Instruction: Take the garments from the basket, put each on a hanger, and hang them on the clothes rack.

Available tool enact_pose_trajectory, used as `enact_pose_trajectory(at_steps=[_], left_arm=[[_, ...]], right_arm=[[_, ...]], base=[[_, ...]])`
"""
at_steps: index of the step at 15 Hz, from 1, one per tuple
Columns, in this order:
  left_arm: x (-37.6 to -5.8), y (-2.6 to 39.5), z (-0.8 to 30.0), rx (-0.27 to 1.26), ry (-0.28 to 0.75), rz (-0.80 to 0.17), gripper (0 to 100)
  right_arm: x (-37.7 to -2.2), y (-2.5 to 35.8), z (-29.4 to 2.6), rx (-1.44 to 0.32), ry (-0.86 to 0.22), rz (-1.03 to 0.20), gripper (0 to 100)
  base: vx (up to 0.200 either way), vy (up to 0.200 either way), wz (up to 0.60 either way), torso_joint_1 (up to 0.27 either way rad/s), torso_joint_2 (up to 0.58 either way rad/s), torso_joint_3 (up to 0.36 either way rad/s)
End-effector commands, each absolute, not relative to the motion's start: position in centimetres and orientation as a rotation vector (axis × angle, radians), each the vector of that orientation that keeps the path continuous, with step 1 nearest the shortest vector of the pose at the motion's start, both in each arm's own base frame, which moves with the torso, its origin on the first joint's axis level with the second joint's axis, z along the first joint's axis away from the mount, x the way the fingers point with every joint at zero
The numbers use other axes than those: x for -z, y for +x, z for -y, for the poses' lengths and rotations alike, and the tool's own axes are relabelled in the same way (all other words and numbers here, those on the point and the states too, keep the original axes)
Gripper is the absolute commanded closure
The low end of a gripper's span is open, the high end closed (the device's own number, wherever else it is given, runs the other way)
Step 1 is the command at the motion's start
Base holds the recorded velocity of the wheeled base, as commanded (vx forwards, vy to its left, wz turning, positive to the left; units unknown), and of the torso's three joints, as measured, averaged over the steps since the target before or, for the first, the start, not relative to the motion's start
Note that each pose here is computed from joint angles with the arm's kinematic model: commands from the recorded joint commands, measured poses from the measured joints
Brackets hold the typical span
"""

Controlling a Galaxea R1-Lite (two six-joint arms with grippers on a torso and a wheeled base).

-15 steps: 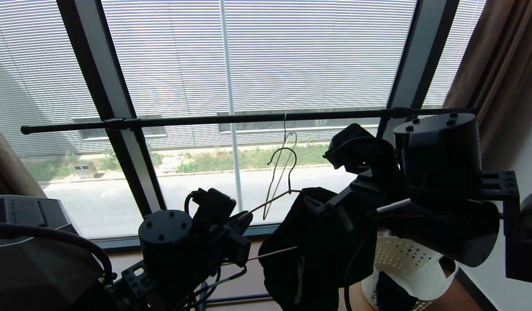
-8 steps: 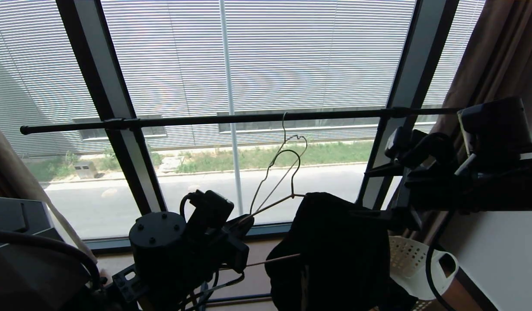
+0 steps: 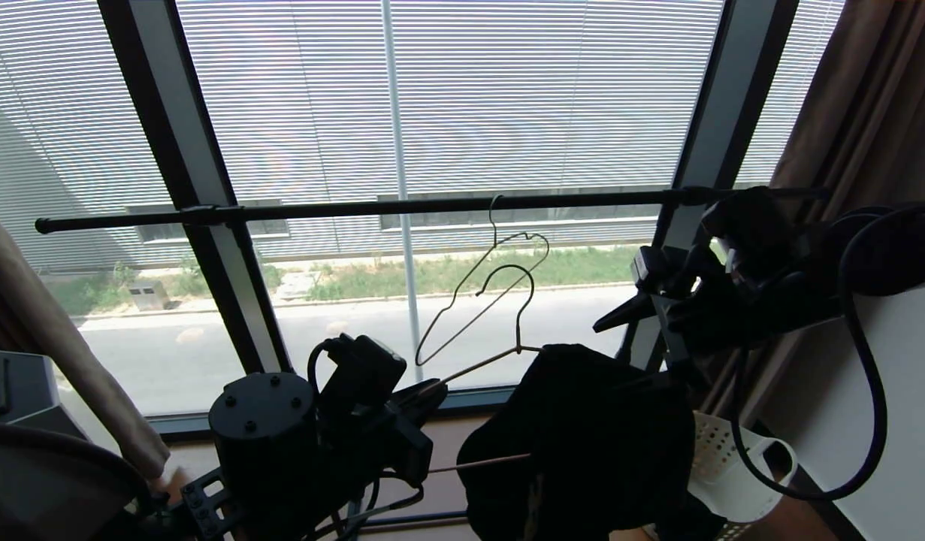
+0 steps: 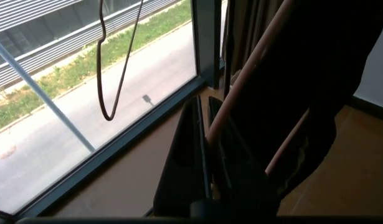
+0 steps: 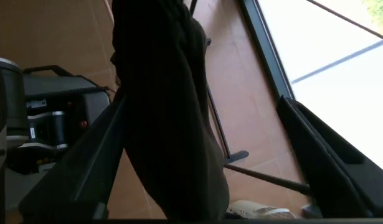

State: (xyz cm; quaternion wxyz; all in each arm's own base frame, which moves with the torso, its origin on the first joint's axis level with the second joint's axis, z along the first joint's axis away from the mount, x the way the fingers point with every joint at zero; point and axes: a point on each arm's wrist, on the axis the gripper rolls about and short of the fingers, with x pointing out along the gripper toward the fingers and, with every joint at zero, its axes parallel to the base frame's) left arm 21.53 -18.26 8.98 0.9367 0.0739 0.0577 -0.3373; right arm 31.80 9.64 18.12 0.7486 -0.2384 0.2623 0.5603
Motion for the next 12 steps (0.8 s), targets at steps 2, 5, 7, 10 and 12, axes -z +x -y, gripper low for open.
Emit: enact_pose_trajectory(at_steps=[2, 5, 7, 10, 12], left_arm=[[-9.1, 21.3, 18.2, 0.693, 0.151, -0.115, 100], [-9.2, 20.9, 18.5, 0.71, 0.15, -0.113, 100], [-9.1, 20.7, 18.3, 0.708, 0.153, -0.121, 100], [-8.8, 20.5, 18.0, 0.707, 0.152, -0.136, 100], [-8.8, 20.6, 18.1, 0.706, 0.15, -0.135, 100]], right_arm=[[-16.3, 33.8, -11.9, -1.273, -0.501, -0.609, 0], [-16.4, 34.1, -13.8, -1.296, -0.488, -0.61, 0], [-16.2, 34.3, -15.0, -1.315, -0.481, -0.617, 0], [-16.2, 34.3, -15.2, -1.319, -0.482, -0.614, 0], [-16.2, 34.2, -15.1, -1.325, -0.479, -0.614, 100]], base=[[0.0, 0.0, 0.0, 0.0, 0.0, 0.0], [0.0, 0.0, 0.0, 0.0, 0.0, 0.0], [0.0, 0.0, 0.0, 0.0, 0.0, 0.0], [0.0, 0.0, 0.0, 0.0, 0.0, 0.0], [0.0, 0.0, 0.0, 0.0, 0.0, 0.0]])
